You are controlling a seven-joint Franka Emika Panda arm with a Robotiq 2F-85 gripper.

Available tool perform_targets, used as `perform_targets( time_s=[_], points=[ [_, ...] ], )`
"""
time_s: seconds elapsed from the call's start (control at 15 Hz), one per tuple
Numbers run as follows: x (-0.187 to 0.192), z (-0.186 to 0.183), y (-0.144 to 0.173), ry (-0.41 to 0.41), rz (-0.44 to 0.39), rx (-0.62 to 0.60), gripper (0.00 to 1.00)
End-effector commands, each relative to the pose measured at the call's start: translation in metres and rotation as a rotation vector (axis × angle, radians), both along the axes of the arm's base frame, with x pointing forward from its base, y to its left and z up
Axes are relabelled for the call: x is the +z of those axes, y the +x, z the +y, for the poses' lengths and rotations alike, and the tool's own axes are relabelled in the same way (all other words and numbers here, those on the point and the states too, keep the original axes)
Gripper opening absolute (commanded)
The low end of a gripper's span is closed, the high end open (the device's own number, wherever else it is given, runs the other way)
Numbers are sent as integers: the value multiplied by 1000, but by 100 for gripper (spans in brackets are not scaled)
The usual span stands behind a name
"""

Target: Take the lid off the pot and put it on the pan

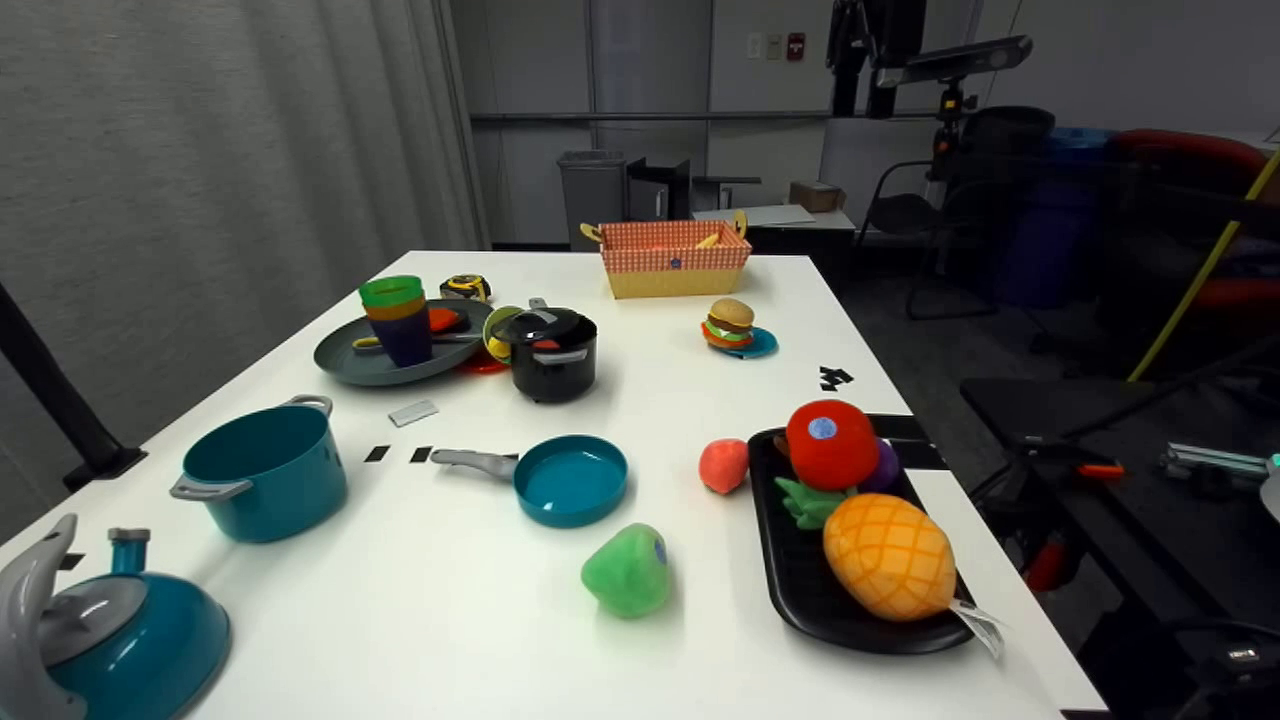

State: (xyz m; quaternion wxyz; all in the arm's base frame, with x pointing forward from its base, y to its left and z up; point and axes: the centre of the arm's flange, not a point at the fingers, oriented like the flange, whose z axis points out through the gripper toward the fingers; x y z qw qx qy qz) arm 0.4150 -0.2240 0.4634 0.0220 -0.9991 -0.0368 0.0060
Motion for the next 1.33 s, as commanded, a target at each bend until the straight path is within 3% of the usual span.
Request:
perform_targets(
  time_s=[0.0,0.8,0.87,0.93,1.0,1.27],
  points=[
    [0,0,0,3,1,9,100],
    [2,-1,11,-66,-150,-1,100],
    [-15,-9,85,-58,-149,-8,100],
    [-15,-7,92,-39,-153,-26,100],
    [0,1,34,-47,-160,-12,100],
    [-11,3,44,-48,-140,-9,100]
  ],
)
